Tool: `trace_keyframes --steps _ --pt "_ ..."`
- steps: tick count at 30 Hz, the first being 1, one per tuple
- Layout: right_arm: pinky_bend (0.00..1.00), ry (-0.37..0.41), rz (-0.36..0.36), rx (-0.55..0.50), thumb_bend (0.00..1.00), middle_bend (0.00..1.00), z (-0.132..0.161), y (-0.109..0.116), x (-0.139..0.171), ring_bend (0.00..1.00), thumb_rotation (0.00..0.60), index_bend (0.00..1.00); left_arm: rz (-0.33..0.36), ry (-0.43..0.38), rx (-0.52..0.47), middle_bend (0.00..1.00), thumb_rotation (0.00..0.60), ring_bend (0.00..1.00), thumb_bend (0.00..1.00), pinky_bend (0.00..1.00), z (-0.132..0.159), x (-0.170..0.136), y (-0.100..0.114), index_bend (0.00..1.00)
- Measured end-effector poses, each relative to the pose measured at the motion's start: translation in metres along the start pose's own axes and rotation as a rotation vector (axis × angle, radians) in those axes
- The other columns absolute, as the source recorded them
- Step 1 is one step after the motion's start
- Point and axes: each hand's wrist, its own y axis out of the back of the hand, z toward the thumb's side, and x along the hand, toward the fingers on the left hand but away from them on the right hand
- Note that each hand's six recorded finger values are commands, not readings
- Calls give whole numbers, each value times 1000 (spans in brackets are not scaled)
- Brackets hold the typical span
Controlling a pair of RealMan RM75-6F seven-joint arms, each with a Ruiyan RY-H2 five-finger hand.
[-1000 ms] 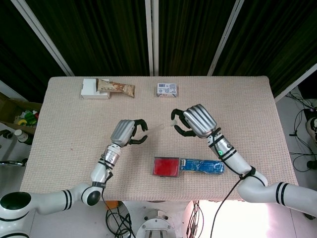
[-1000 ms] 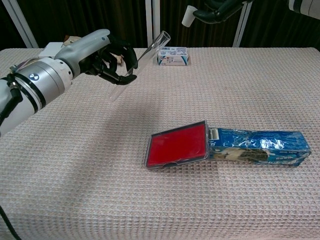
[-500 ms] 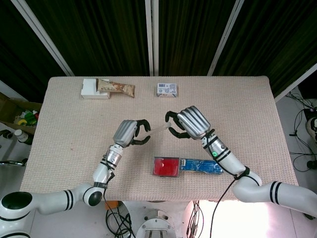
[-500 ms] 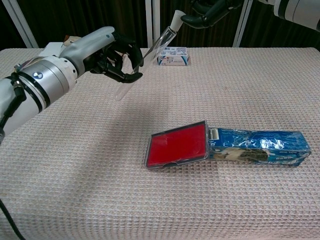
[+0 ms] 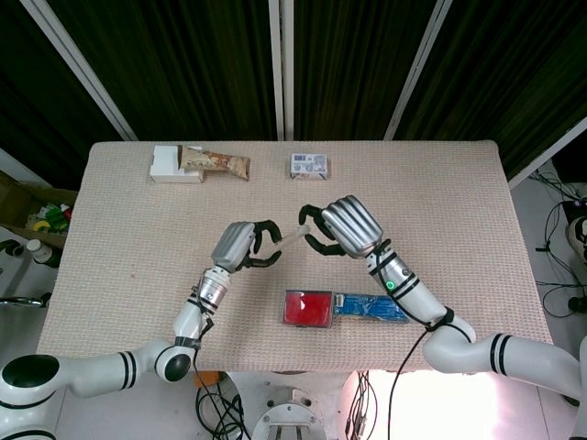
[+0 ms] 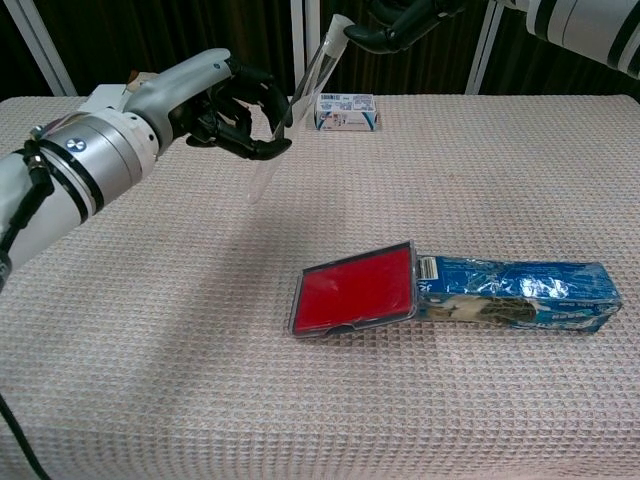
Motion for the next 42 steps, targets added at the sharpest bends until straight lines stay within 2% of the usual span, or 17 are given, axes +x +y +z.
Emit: trace_keyframes --steps 9,16,26,29,32,35,39,42 --pt "1000 2 8 -19 477 897 2 -6 -3 1000 600 682 29 -18 -5 638 600 751 479 1000 2 2 5 583" --pt "1000 -7 19 -25 477 897 0 -8 -3 1000 600 682 91 -52 90 638 600 751 482 1000 -2 3 13 584" --pt "1000 -7 29 -22 470 897 0 -12 -6 1000 600 684 107 -67 101 639 600 751 481 1000 -1 3 15 584" --pt "1000 -10 23 -23 350 897 -1 -12 -5 1000 600 637 107 -66 105 639 600 751 482 1000 -3 3 15 584" --pt "1000 -15 20 -22 156 897 -3 -12 -4 1000 600 511 105 -63 111 639 600 751 482 1000 -4 3 14 584" --pt "1000 -25 17 -25 25 897 -6 -12 -3 1000 600 382 103 -64 125 639 600 751 482 1000 -6 2 14 584" --pt "1000 -36 21 -33 0 897 -9 -14 0 1000 600 278 99 -63 154 638 600 751 481 1000 -9 0 14 584" --pt "1000 -45 22 -38 0 897 -12 -14 2 1000 600 248 93 -61 186 638 600 751 482 1000 -13 -2 14 583"
